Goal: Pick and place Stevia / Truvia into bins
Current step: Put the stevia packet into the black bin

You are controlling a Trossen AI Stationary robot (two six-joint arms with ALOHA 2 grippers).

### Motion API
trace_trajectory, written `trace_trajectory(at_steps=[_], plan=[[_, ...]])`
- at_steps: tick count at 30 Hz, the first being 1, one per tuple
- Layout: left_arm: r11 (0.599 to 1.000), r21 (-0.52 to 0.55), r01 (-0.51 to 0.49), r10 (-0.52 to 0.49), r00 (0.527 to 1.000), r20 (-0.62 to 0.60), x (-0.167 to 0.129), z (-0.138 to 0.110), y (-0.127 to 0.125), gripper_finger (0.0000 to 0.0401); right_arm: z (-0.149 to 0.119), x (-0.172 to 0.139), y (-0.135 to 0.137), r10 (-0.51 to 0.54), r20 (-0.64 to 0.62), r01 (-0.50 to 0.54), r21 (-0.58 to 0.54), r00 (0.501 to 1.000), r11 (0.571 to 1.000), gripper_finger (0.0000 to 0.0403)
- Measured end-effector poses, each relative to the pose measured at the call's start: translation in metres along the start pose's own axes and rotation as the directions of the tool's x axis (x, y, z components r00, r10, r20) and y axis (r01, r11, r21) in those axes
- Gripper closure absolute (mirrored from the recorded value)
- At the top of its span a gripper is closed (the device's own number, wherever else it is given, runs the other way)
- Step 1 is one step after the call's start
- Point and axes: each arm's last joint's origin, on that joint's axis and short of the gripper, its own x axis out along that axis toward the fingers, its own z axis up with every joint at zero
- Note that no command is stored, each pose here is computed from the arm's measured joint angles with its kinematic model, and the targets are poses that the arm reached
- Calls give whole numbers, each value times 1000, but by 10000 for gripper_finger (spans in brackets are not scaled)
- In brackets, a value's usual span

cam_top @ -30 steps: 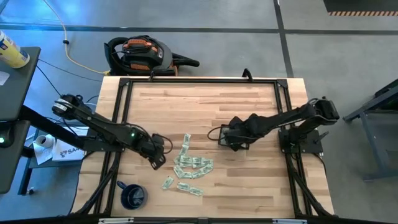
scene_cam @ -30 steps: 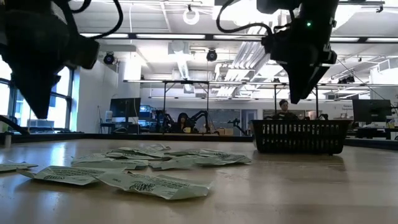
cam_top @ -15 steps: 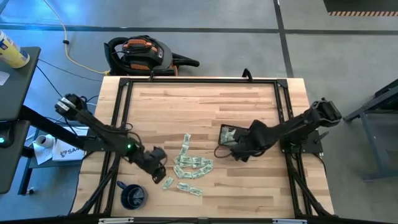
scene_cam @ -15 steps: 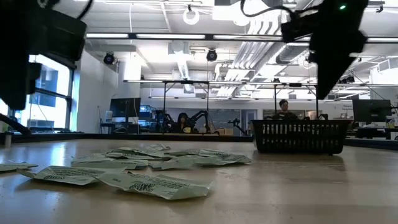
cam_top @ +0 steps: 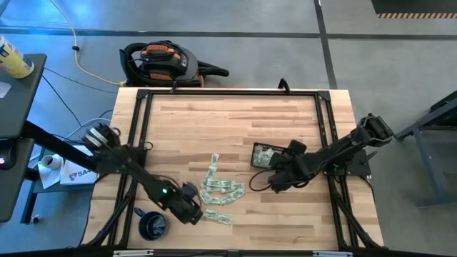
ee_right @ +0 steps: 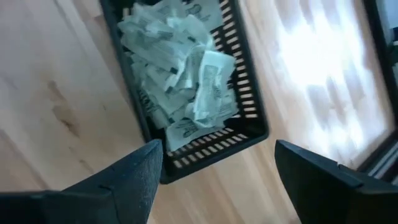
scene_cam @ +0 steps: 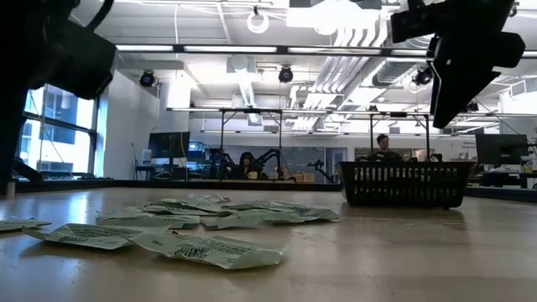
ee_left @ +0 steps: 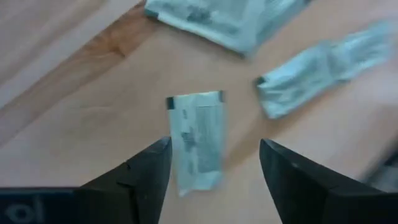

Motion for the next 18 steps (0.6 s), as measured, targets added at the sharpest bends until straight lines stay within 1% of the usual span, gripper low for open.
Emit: trace_trajectory(at_steps=[3,5,8,11,14,18], plan=[[985,31,-171,171,985,3,6,-1,-8,128,0,0,0,-8,6,8,-9,1000,1000,102],[980,56,-191,191,982,3,12,-1,-21,136,0,0,-1,-12,11,13,-20,1000,1000,102],[964,74,-257,258,966,-1,21,-3,-27,149,0,0,-1,-24,17,25,-28,1000,999,102],[956,87,-281,283,959,-10,29,-4,-29,169,0,0,-2,-32,18,32,-31,999,999,102],[945,90,-314,317,948,-18,32,-4,-26,204,0,0,-2,-33,15,33,-36,999,999,102],[928,101,-359,361,932,-1,31,-1,-22,275,-4,-3,-2,-43,26,44,-57,999,997,102]])
